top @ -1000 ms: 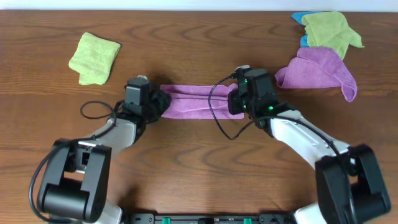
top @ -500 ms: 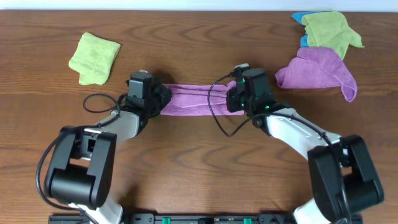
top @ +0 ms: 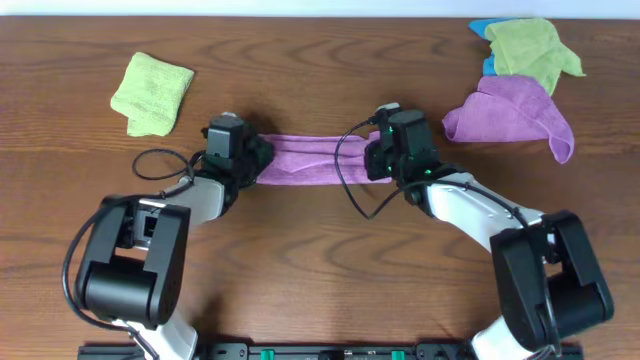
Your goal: Fold the cloth
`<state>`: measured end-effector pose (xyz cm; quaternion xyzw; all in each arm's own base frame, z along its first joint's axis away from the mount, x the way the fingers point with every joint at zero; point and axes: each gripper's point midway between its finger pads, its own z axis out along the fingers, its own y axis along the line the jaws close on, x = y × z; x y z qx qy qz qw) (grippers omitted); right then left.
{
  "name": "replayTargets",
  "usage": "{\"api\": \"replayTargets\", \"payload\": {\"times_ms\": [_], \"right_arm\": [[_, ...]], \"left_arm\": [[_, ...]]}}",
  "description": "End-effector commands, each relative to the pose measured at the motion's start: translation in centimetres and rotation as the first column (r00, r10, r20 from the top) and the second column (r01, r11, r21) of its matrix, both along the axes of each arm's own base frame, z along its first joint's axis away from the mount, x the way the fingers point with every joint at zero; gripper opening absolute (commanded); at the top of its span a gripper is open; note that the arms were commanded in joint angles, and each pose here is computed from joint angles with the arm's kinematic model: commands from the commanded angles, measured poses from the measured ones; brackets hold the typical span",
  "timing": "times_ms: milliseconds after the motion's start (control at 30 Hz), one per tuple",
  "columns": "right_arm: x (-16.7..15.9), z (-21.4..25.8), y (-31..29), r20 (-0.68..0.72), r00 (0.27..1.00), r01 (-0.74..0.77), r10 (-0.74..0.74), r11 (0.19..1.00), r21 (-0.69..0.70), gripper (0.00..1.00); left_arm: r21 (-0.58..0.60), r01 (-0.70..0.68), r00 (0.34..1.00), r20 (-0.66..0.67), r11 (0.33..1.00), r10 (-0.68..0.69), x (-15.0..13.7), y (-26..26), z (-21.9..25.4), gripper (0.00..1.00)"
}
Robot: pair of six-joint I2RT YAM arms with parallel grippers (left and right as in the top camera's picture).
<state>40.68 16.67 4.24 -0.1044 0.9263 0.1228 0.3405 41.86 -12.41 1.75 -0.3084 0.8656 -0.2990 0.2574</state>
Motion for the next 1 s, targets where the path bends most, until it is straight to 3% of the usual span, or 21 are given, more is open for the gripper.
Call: {"api": "replayTargets", "payload": {"times_ms": [0, 133, 233, 367, 600, 967], "right_arm": [[0.2, -0.5, -1.1, 0.001, 1.000, 0.024, -0.024, 0.999, -0.044, 0.27], [0.0, -0.5, -1.0, -0.006, 1.000, 0.019, -0.019, 0.999, -0.039, 0.35], [-0.2, 0.0, -1.0, -0.004, 1.000, 0.017, -0.017, 0.999, -0.036, 0.37], [-0.3, 1.1, -1.1, 0.007, 1.000, 0.017, -0.017, 0.999, -0.031, 0.38], [-1.2, 2.7, -0.7, 0.002, 1.000, -0.004, 0.004, 1.000, 0.000, 0.38], [-2.6, 2.5, -1.1, -0.052, 0.999, -0.004, 0.004, 1.000, -0.008, 0.37]], "left_arm": [[0.039, -0.049, 0.999, 0.016, 0.998, 0.049, 1.1, 1.8, 0.0, 0.24], [0.005, -0.031, 0.999, 0.019, 0.999, 0.031, 1.3, 1.6, 0.4, 0.40], [-0.009, -0.024, 0.999, 0.022, 1.000, 0.024, 1.4, 1.6, 0.8, 0.42], [-0.011, -0.016, 0.999, 0.043, 1.000, 0.016, 1.6, 1.5, 1.6, 0.52], [-0.039, 0.008, 0.995, 0.098, 0.999, -0.004, 2.3, 1.0, 4.1, 0.58], [-0.065, 0.032, 0.995, 0.099, 0.997, -0.025, 2.1, 0.5, 5.0, 0.59]]}}
